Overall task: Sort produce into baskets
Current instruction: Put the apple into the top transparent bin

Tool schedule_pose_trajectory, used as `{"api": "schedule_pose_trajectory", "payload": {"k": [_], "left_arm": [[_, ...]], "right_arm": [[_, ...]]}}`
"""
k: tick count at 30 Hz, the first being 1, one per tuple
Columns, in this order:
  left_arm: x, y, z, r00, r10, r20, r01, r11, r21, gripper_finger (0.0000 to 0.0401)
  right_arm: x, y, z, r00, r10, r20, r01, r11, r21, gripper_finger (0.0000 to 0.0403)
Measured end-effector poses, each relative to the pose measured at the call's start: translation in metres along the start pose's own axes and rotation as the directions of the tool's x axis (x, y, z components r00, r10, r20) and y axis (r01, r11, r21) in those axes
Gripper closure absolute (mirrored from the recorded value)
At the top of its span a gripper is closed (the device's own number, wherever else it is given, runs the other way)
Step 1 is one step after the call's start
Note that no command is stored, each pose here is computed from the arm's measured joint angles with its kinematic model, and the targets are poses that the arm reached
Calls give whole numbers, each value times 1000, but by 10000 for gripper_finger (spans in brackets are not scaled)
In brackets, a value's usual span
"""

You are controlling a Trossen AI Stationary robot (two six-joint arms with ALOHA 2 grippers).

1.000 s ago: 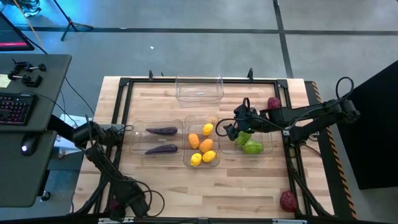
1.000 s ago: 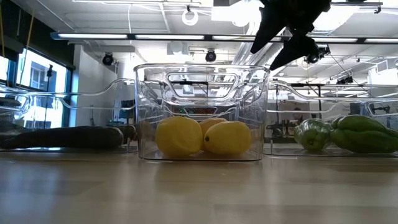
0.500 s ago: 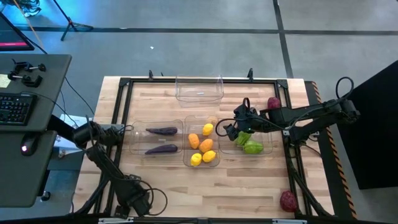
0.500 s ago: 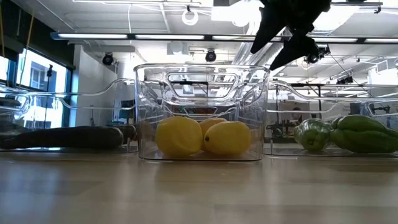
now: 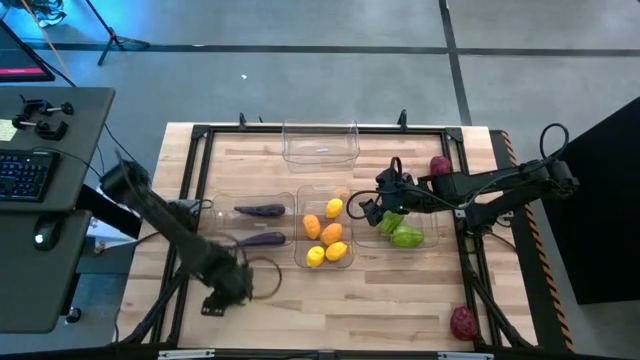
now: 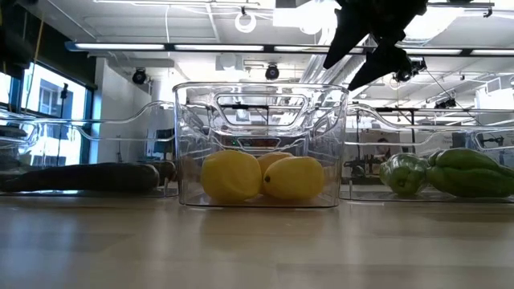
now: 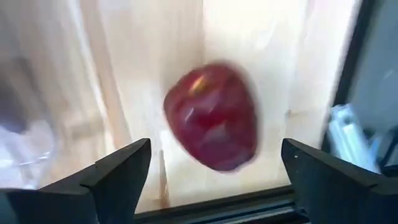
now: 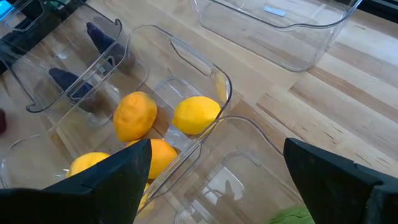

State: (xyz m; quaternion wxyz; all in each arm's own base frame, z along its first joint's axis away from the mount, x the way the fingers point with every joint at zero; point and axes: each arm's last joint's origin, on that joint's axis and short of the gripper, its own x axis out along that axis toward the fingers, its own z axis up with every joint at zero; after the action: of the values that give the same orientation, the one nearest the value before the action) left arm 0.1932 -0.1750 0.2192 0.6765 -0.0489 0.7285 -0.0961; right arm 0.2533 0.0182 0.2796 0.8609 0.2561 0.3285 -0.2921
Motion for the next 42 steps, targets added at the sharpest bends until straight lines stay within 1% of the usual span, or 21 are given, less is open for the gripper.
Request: {"api": "schedule_pose_trajectory", "payload": {"k": [4, 7, 10, 14, 15, 17, 19, 20, 22, 24, 26, 28, 32, 34, 39, 42], "left_arm": [[-38, 21, -7, 987, -20, 161, 33, 996, -82, 87], [-55, 32, -13, 974, -25, 226, 60, 987, -146, 100], [-59, 34, -19, 974, -26, 225, 78, 970, -228, 102], [-54, 29, -22, 983, -12, 182, 73, 940, -332, 101], [-51, 26, -22, 985, -9, 171, 69, 935, -348, 101], [-43, 21, -23, 987, -21, 161, 76, 937, -340, 101], [-32, 15, -25, 988, -27, 155, 73, 953, -296, 100], [-26, 12, -27, 988, -30, 152, 68, 965, -252, 100], [-15, 9, -32, 992, -12, 127, 29, 991, -132, 100], [-6, 9, -36, 994, 32, 101, -32, 999, 0, 100], [-2, 10, -36, 995, 49, 92, -59, 992, 115, 100], [1, 11, -33, 994, 50, 97, -69, 978, 198, 100], [4, 9, -27, 992, 45, 118, -85, 928, 361, 100], [7, 9, -24, 990, 61, 128, -109, 906, 410, 100], [19, 7, -20, 991, 98, 91, -128, 894, 430, 100], [30, 4, -17, 989, 128, 68, -145, 872, 468, 100]], "right_arm": [[0, 0, 0, 1000, 0, 0, 0, 1000, 1, 47], [0, 0, 0, 1000, 1, -1, -1, 1000, 3, 47], [0, 0, 0, 1000, 3, -3, -3, 1000, 2, 47], [0, 0, 0, 1000, 3, -3, -3, 1000, -4, 47], [0, 0, 0, 1000, 3, -3, -3, 1000, -4, 47], [0, 0, 0, 1000, 3, -3, -3, 1000, -4, 47], [0, 0, 0, 1000, 1, -1, -1, 1000, -4, 47], [0, 0, 0, 1000, 1, -1, -1, 1000, -4, 47], [0, 0, 0, 1000, 1, -1, -1, 1000, -4, 47], [0, 0, 0, 1000, 1, -1, -1, 1000, -4, 47], [0, 0, 0, 1000, 1, -1, -1, 1000, 1, 47], [0, 0, 0, 1000, 1, -1, -1, 1000, 11, 47], [0, 0, 0, 1000, 1, 0, -1, 1000, 31, 47], [0, 0, 0, 1000, 0, -1, 0, 999, 45, 47], [0, 0, 0, 1000, 0, 0, 0, 998, 56, 47], [0, 0, 0, 1000, 0, 0, 0, 998, 61, 47]]}}
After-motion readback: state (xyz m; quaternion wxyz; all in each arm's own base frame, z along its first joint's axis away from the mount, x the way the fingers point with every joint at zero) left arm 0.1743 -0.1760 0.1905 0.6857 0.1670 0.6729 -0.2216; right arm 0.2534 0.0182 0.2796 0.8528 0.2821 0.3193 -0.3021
